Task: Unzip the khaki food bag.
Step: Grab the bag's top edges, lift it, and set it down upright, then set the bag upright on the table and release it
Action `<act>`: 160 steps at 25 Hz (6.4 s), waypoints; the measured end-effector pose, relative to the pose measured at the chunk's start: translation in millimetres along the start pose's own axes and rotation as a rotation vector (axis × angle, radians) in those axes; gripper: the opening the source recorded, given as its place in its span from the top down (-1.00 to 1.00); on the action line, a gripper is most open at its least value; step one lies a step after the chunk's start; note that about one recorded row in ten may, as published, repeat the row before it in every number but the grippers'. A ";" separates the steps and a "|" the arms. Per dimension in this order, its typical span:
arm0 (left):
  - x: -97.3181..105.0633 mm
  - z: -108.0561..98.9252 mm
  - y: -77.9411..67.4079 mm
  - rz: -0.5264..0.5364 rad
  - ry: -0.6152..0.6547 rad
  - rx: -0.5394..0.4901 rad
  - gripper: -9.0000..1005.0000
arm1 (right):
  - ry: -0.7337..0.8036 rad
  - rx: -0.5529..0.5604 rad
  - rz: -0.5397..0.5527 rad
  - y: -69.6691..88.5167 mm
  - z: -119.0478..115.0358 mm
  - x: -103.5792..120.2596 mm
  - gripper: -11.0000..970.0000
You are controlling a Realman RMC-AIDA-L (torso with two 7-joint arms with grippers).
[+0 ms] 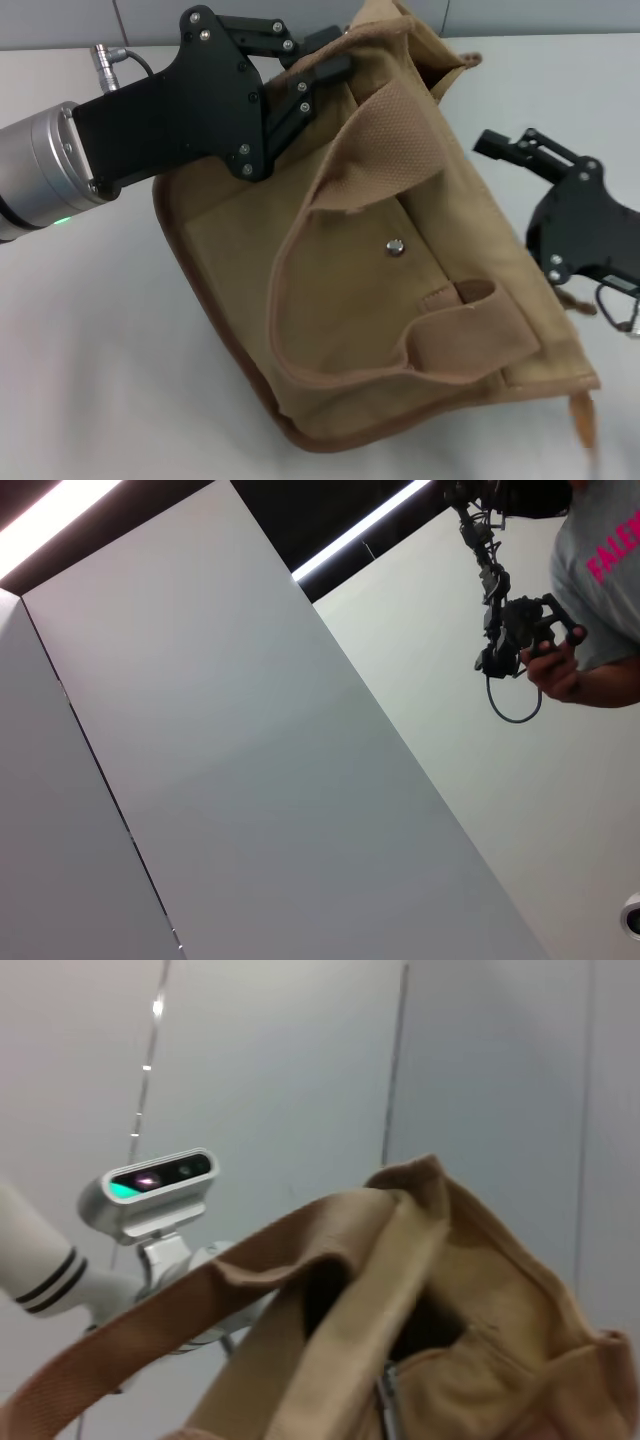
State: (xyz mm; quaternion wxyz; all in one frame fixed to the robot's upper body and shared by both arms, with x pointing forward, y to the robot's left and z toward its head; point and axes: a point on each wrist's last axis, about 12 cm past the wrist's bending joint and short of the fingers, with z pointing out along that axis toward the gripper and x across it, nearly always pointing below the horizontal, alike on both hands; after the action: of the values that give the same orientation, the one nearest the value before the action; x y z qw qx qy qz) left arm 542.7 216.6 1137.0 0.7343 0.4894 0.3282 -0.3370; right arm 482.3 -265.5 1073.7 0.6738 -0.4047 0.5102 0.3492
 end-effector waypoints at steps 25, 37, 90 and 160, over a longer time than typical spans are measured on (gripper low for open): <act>0.8 2.5 -1.1 -0.011 -0.009 0.001 0.70 | -0.067 -0.026 -0.068 3.0 24.6 3.6 -0.57; 0.9 3.0 -0.6 -0.010 -0.008 0.002 0.69 | -0.049 -0.080 -0.152 12.3 18.3 4.0 -0.24; 5.3 6.1 7.7 -0.004 -0.001 -0.094 0.63 | 0.063 0.192 -0.054 91.7 -103.9 5.1 0.90; 29.6 -44.0 -76.0 -0.196 0.150 -0.324 0.55 | 0.014 0.535 -0.001 -24.7 -86.0 -11.4 0.72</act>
State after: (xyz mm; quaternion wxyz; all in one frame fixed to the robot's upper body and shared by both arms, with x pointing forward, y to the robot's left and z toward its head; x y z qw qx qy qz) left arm 490.5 230.5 1061.8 0.7407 0.3543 0.4781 -0.3119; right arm 466.6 -354.3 1076.4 0.7533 -0.2150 0.5889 0.1988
